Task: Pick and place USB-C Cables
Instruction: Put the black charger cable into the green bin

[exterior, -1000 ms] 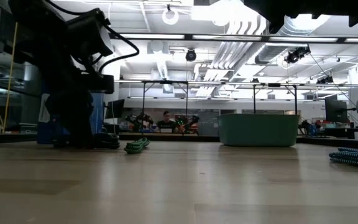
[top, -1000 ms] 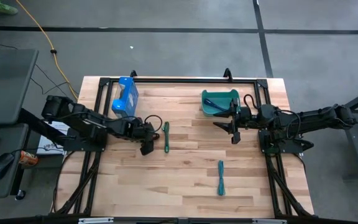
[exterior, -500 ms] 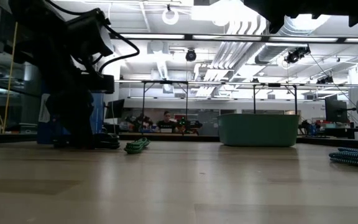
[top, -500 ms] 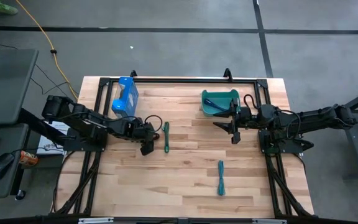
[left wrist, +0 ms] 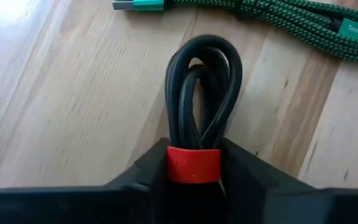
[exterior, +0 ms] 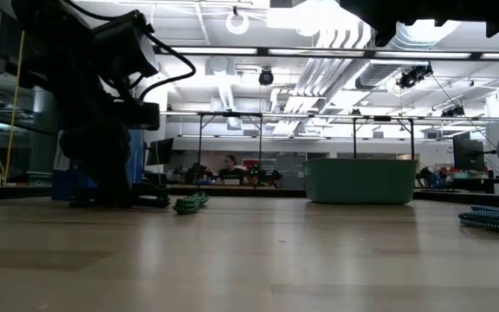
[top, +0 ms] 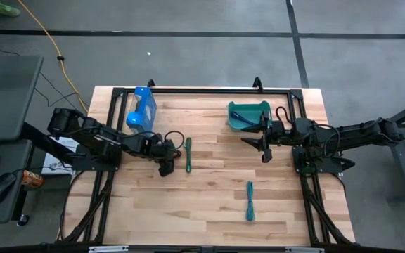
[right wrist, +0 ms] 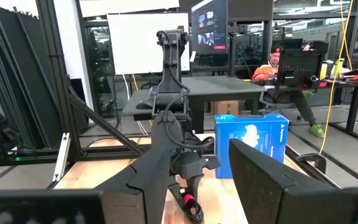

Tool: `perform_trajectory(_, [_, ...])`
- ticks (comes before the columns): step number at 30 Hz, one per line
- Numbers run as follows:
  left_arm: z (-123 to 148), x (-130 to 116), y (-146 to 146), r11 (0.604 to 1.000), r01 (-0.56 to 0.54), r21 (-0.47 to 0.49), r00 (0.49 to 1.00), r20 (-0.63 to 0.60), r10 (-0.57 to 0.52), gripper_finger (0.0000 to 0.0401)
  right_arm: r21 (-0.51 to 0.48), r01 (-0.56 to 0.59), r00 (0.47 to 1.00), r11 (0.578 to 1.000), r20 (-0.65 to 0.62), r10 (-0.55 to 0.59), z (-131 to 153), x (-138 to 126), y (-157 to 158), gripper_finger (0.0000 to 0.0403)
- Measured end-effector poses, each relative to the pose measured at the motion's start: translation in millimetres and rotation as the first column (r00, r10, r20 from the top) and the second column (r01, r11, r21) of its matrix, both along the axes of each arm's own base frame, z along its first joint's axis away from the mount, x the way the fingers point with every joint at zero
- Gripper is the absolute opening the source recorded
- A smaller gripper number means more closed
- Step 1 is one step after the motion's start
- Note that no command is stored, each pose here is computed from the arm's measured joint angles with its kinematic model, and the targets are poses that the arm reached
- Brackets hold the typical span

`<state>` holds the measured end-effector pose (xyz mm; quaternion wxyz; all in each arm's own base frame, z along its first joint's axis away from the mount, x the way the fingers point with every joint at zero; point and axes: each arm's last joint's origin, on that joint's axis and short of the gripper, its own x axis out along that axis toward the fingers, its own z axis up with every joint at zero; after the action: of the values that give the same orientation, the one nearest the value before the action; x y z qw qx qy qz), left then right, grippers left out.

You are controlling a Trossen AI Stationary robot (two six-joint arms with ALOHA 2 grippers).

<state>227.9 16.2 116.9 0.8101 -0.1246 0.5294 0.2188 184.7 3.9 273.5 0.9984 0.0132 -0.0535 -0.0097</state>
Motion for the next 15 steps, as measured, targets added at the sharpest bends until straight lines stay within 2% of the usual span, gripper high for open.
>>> perform_trajectory(4, [6, -2, 0, 1.0, 0.016, -0.004, 1.0, 0.016, -0.016, 0.0048, 0.0, 0.0, 1.0, 1.0, -0.003, 0.0, 0, 0, 0, 0.0158])
perform_trajectory(7, [11, -6, -1, 1.0, 0.022, -0.012, 1.0, 0.021, -0.022, 0.0026, 0.0, 0.0, 1.0, 1.0, -0.004, 0.0, 0, 0, 0, 0.0158])
perform_trajectory(15, [23, -7, 0, 0.999, 0.045, 0.013, 0.996, 0.08, -0.046, 0.0021, 0.0, 0.0, 1.0, 1.0, -0.006, 0.0, -1, 0, 0, 0.0158])
